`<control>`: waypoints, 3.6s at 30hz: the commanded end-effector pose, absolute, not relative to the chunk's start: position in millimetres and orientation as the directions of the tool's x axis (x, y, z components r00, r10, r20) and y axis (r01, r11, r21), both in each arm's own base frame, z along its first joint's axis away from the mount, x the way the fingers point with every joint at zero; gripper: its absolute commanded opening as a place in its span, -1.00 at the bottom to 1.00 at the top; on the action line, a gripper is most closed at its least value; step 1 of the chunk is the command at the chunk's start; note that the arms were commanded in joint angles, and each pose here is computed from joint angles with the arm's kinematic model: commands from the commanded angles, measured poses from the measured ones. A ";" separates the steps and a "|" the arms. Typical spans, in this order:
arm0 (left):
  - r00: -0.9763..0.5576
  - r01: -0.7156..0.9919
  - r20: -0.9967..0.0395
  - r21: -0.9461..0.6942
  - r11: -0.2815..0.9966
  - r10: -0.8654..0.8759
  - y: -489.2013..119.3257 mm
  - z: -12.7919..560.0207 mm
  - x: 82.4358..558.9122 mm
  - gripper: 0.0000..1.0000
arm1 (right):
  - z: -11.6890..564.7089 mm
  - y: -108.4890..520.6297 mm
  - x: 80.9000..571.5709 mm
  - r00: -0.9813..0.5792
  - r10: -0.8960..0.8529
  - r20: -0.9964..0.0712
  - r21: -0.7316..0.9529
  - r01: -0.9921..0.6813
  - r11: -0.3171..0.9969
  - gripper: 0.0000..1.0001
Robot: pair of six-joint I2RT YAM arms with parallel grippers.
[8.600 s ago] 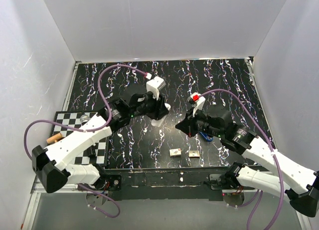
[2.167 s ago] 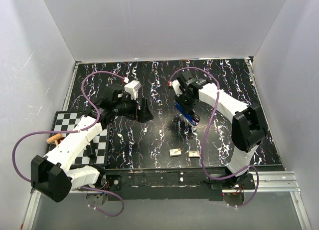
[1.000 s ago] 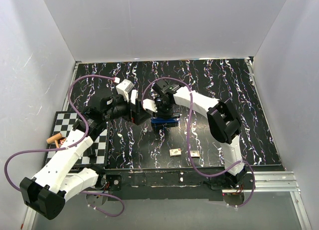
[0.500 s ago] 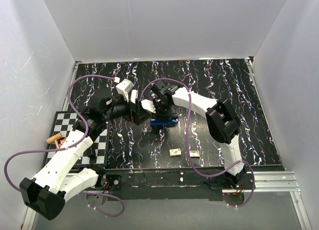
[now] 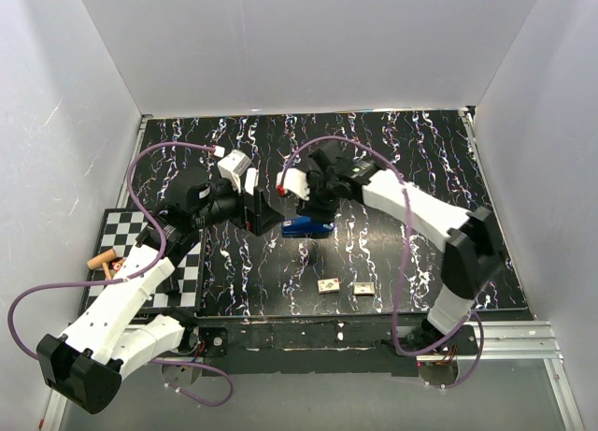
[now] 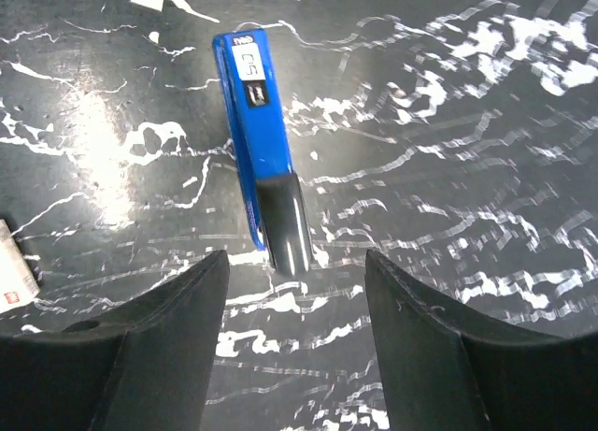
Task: Unload the staples from the stapler
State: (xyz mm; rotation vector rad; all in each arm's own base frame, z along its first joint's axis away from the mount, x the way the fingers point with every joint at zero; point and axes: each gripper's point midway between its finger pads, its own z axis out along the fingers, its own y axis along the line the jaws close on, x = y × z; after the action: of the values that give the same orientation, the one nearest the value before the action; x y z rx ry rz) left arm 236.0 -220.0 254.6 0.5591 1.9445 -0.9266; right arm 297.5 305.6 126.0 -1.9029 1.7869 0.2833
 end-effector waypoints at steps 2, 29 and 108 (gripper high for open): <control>-0.455 0.703 -0.890 -0.346 0.622 0.018 -217.7 261.0 236.2 0.96 | 195.4 289.7 294.8 0.043 -0.767 -0.640 -0.317 -0.924 0.213 0.38; -0.254 0.874 -0.885 -0.038 0.484 0.389 -289.3 213.2 320.2 0.96 | 223.6 192.6 238.8 -0.504 -0.180 -0.844 0.091 -0.467 0.880 0.86; -0.051 0.952 -0.816 0.135 0.276 0.575 -354.1 155.0 319.8 -1.00 | 197.4 198.5 179.5 -0.593 -0.203 -0.779 0.248 -0.589 0.769 0.71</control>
State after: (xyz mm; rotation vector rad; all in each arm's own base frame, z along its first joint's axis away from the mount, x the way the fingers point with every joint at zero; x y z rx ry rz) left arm 327.9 -338.1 61.6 1.5008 1.9167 -0.4762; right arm 173.8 197.9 169.9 -0.5852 2.2555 0.6360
